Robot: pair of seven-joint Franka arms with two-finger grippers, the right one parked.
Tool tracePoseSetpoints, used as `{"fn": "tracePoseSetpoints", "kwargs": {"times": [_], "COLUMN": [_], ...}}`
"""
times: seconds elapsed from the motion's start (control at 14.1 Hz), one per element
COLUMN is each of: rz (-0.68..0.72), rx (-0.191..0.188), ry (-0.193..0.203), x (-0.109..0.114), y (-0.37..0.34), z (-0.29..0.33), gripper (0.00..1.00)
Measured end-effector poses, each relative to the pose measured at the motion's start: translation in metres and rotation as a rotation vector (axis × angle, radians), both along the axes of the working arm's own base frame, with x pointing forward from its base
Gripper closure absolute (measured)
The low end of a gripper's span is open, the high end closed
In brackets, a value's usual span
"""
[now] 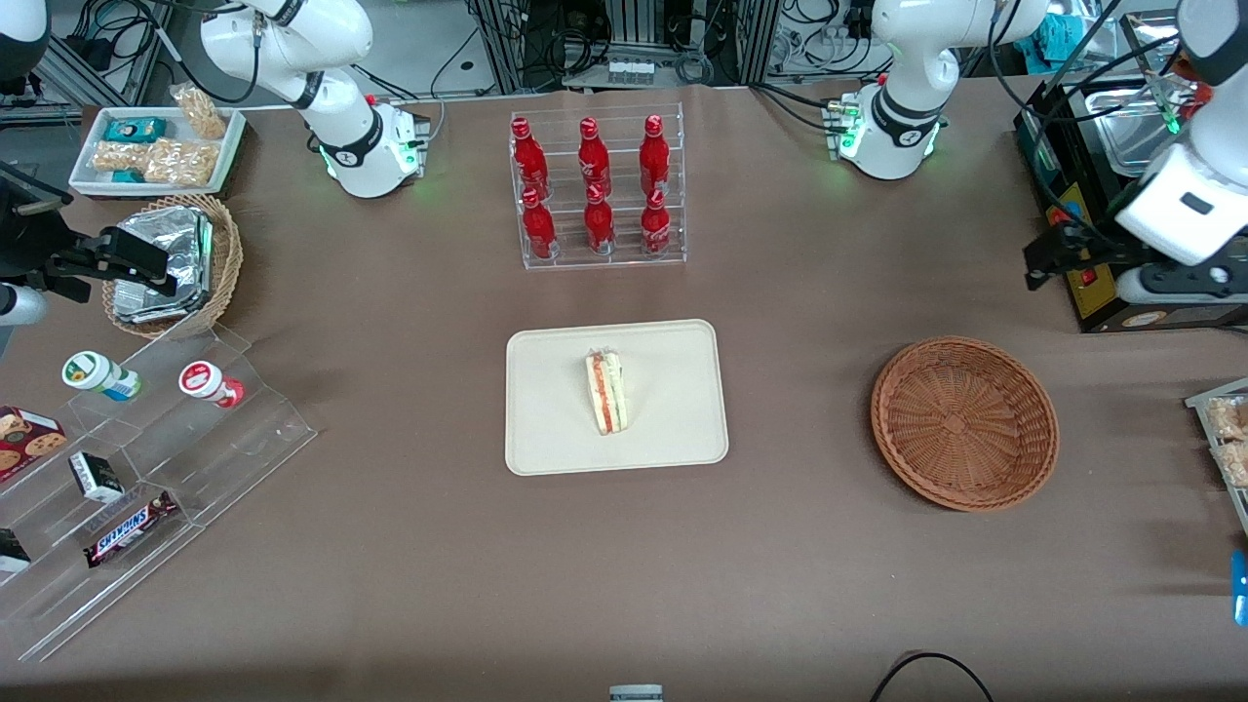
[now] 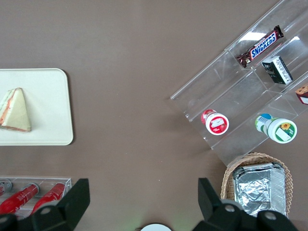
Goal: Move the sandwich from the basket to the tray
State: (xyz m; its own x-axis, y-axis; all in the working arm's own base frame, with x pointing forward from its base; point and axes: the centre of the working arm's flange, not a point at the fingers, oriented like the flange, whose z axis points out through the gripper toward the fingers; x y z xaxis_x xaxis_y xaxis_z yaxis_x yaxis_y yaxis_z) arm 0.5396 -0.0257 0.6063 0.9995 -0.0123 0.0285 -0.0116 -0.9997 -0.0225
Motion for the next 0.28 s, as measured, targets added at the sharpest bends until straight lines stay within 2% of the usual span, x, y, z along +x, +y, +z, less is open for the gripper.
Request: {"fn": "tracePoseSetpoints", "kwargs": {"times": [0.28], "rz": [0.026], "rx": [-0.003], "ry": [-0.012], "x": [0.009], "y": [0.016], "z": [0.000], "gripper": [0.00]}}
